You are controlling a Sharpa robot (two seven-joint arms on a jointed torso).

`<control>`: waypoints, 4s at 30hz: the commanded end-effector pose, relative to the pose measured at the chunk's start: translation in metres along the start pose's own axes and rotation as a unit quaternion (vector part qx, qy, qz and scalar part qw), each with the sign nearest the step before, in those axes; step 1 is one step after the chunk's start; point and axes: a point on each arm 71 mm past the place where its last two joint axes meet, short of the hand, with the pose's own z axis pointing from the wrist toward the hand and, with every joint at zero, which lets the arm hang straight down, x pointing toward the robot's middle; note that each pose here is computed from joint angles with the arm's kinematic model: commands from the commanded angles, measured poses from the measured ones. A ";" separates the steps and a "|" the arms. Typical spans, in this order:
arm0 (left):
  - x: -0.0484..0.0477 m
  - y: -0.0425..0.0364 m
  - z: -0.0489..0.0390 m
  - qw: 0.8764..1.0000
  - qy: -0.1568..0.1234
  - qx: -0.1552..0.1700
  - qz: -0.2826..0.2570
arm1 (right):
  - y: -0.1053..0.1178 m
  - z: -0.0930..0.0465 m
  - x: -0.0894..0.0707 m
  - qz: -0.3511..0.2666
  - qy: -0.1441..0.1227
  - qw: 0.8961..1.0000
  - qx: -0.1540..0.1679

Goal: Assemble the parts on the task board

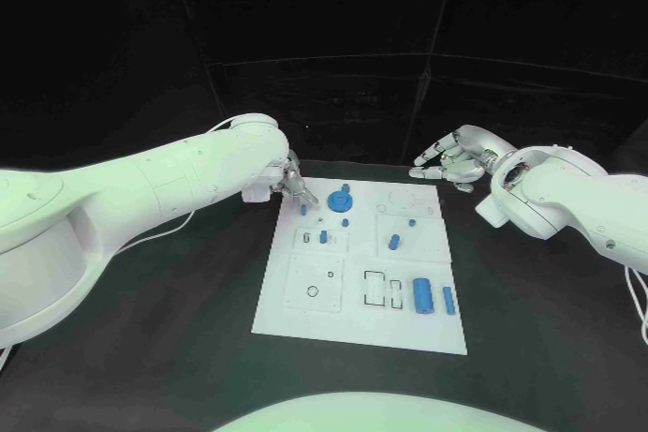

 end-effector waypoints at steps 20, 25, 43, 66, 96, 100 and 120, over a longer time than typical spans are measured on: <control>0.0031 -0.0018 0.0021 1.000 0.020 -0.005 0.017 | 0.002 0.001 0.000 -0.002 0.004 1.000 -0.003; 0.0037 -0.0032 0.0022 1.000 0.022 -0.001 0.019 | 0.002 0.001 0.001 -0.002 0.004 1.000 -0.003; 0.0040 -0.0062 0.0023 1.000 0.024 0.018 0.001 | 0.003 0.001 0.001 -0.003 0.004 1.000 -0.003; 0.0059 0.0147 -0.0217 0.994 -0.019 0.064 -0.089 | 0.000 -0.001 -0.001 -0.004 0.007 1.000 0.001; 0.0568 0.0279 -0.0430 0.988 -0.042 0.113 -0.093 | -0.003 0.000 -0.002 -0.005 0.007 1.000 0.004; 0.0604 0.0269 -0.0425 0.989 -0.040 0.111 -0.084 | -0.002 0.000 -0.001 -0.005 0.008 1.000 0.004; 0.0742 0.0255 -0.0341 0.996 -0.007 0.085 -0.038 | -0.002 0.000 -0.001 -0.005 0.009 1.000 0.003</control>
